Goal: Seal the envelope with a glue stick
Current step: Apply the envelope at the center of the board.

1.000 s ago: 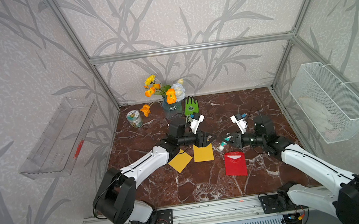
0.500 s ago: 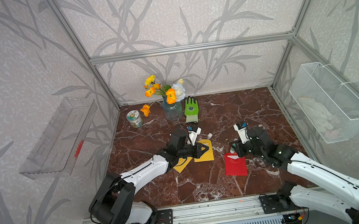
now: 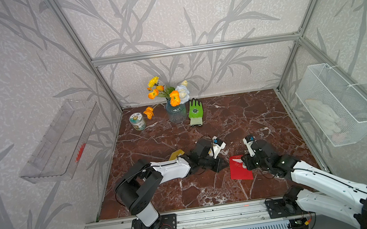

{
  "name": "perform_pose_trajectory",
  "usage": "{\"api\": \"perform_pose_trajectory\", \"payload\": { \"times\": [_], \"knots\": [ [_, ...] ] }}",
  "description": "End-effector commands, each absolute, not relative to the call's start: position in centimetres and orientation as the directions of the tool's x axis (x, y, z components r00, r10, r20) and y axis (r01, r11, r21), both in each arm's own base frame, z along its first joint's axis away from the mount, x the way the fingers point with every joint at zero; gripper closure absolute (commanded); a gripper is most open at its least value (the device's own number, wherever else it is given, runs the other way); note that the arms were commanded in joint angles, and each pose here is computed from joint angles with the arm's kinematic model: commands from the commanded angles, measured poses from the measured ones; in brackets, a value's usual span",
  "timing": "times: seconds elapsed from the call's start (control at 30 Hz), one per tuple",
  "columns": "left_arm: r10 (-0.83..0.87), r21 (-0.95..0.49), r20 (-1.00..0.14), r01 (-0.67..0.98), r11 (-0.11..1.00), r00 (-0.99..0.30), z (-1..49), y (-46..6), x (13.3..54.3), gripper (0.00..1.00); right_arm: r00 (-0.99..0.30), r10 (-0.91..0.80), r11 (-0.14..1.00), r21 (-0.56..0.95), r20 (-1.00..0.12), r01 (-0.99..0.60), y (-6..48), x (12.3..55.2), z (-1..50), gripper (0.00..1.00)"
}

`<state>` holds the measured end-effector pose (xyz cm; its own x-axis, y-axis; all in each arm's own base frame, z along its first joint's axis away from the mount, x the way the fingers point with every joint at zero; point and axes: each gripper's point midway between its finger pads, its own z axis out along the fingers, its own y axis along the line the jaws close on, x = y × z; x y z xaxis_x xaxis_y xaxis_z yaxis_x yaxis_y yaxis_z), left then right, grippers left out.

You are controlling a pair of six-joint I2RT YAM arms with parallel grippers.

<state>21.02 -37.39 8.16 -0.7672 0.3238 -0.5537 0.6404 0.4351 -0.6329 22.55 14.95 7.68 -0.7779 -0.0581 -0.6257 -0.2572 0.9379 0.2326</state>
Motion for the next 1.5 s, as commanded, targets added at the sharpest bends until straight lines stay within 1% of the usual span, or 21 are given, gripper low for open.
{"api": "perform_pose_trajectory", "payload": {
  "times": [0.0,0.1,0.2,0.33,0.47,0.9,1.23,1.47],
  "knots": [
    [0.302,-0.600,-0.643,0.708,0.374,-0.704,9.9,-39.3,21.8,1.00,-0.696,-0.017,0.908,0.280,-0.717,-0.311,16.0,23.4,9.0,1.00],
    [0.320,-0.581,-0.656,0.728,0.364,-0.684,9.4,-40.0,21.7,1.00,-0.633,0.017,0.892,0.298,-0.774,-0.340,16.1,23.5,9.4,1.00],
    [0.346,-0.579,-0.649,0.735,0.352,-0.677,8.6,-40.7,21.6,1.00,-0.591,0.025,0.888,0.289,-0.806,-0.357,15.9,23.5,9.8,1.00],
    [0.379,-0.580,-0.635,0.740,0.340,-0.673,7.6,-41.5,21.4,1.00,-0.572,0.005,0.891,0.264,-0.820,-0.369,15.8,23.6,9.7,1.00],
    [0.415,-0.577,-0.606,0.735,0.358,-0.678,6.2,-41.6,21.1,1.00,-0.562,0.001,0.897,0.250,-0.827,-0.365,15.7,23.9,9.4,1.00],
    [0.522,-0.568,-0.475,0.700,0.433,-0.708,2.7,-41.2,20.3,1.00,-0.599,0.004,0.937,0.213,-0.801,-0.278,14.6,24.8,7.7,1.00],
    [0.560,-0.554,-0.366,0.657,0.511,-0.744,0.6,-40.2,20.1,1.00,-0.630,-0.021,0.945,0.190,-0.776,-0.265,14.8,24.8,6.6,1.00],
    [0.563,-0.545,-0.335,0.643,0.538,-0.755,0.1,-39.9,20.0,1.00,-0.626,-0.033,0.939,0.190,-0.779,-0.286,15.3,24.6,6.8,1.00]
  ]
}}
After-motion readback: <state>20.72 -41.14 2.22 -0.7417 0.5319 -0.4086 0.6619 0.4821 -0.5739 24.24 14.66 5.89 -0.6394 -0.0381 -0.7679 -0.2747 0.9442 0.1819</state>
